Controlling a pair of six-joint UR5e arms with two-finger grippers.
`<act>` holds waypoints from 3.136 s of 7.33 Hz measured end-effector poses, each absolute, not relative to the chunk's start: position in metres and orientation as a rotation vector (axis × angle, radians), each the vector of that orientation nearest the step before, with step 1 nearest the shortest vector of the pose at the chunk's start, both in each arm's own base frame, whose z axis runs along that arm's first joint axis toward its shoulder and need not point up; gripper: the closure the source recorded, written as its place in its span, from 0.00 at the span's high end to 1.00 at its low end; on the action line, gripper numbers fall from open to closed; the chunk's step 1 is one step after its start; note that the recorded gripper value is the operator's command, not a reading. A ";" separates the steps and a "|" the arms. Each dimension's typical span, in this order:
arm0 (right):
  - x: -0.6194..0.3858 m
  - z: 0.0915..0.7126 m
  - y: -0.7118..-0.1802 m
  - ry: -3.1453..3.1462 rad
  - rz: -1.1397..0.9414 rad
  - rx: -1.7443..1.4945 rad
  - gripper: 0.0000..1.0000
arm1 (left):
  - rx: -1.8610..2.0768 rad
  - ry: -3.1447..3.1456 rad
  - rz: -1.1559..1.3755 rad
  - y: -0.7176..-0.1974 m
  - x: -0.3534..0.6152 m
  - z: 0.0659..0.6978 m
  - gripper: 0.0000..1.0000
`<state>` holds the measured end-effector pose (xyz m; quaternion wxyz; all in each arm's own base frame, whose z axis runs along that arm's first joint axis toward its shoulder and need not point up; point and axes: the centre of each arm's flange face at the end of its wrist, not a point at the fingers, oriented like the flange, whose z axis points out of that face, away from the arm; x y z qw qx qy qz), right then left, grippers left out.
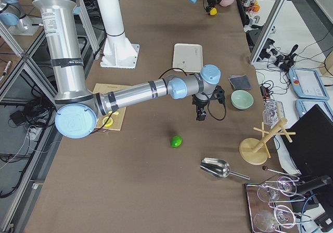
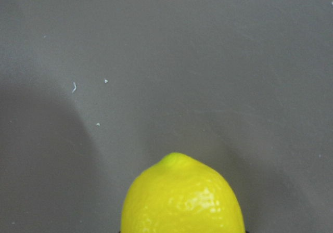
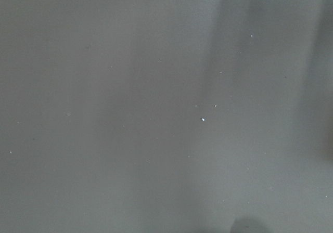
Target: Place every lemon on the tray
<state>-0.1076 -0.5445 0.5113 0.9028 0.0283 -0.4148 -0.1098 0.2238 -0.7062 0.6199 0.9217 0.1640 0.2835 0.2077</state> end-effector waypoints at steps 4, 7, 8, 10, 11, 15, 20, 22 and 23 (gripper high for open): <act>-0.107 0.508 -0.544 -0.859 -0.216 0.058 1.00 | 0.312 0.732 0.248 -0.705 0.236 0.563 0.00; -0.109 0.505 -0.544 -0.862 -0.199 0.053 1.00 | 0.195 0.941 0.097 -0.671 0.304 0.485 0.00; -0.109 0.504 -0.544 -0.863 -0.194 0.050 1.00 | 0.156 0.992 0.056 -0.655 0.338 0.456 0.00; -0.110 0.504 -0.543 -0.863 -0.188 0.048 1.00 | 0.085 1.096 -0.034 -0.619 0.408 0.402 0.00; -0.110 0.503 -0.543 -0.864 -0.188 0.048 1.00 | 0.050 1.136 -0.095 -0.605 0.441 0.369 0.00; -0.110 0.502 -0.543 -0.864 -0.188 0.050 1.00 | -0.019 1.211 -0.243 -0.552 0.533 0.281 0.98; -0.113 0.501 -0.542 -0.867 -0.180 0.042 1.00 | -0.015 1.224 -0.257 -0.553 0.523 0.269 0.98; -0.122 0.494 -0.542 -0.871 -0.170 0.033 1.00 | -0.013 1.217 -0.304 -0.586 0.473 0.287 0.98; -0.129 0.491 -0.542 -0.872 -0.169 0.027 1.00 | 0.003 1.204 -0.319 -0.607 0.438 0.304 0.98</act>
